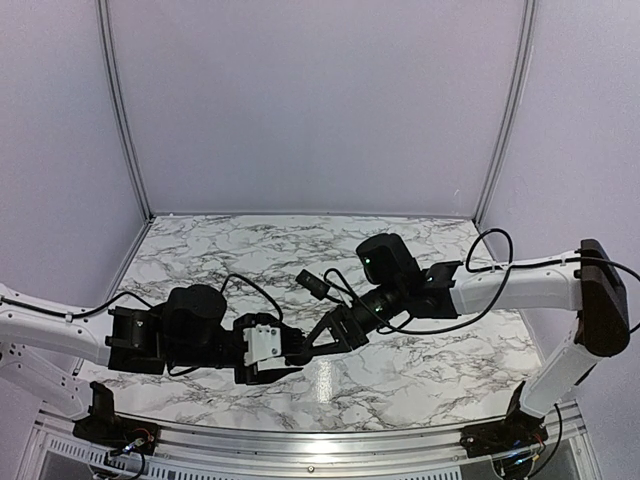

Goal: Insert the wireless bluetooth earbuds into the charging case
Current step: Pass from the left arm to the right, then open the charging case.

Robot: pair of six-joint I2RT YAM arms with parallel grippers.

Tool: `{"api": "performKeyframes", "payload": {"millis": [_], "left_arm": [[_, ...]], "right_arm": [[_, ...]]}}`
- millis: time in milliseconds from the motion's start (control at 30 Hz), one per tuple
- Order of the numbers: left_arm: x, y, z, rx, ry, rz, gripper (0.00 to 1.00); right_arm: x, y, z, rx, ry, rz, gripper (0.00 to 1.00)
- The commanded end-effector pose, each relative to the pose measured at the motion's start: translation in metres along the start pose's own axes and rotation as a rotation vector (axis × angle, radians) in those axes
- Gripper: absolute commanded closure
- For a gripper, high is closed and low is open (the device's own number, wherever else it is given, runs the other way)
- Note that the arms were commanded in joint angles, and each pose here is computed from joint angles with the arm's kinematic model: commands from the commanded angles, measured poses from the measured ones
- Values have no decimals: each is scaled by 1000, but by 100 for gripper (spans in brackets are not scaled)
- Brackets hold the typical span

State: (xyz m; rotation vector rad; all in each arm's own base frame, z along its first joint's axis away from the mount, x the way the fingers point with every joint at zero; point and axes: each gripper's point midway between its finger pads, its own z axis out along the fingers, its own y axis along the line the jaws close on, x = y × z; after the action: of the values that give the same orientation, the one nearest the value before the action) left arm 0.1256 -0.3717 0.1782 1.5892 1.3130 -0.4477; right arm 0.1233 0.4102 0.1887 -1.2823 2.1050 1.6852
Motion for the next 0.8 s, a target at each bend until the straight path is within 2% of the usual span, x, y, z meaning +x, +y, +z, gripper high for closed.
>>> {"api": "performKeyframes", "payload": {"millis": [0, 133, 333, 433, 567, 767], "left_arm": [[-15, 13, -8, -54, -48, -39, 24], [-17, 15, -21, -72, -102, -116, 2], [-35, 34, -52, -163, -270, -275, 1], [-46, 51, -66, -225, -366, -409, 1], [-58, 60, -73, -224, -415, -500, 1], [-70, 72, -69, -241, -425, -533, 1]], "right_arm": [[-16, 10, -3, 12, -38, -79, 99], [-30, 17, -17, 58, -111, -160, 100], [-47, 33, -35, 99, -211, -315, 100], [-51, 38, -44, 141, -250, -378, 100], [-54, 41, -54, 193, -282, -449, 100], [-52, 45, -55, 209, -280, -484, 100]]}}
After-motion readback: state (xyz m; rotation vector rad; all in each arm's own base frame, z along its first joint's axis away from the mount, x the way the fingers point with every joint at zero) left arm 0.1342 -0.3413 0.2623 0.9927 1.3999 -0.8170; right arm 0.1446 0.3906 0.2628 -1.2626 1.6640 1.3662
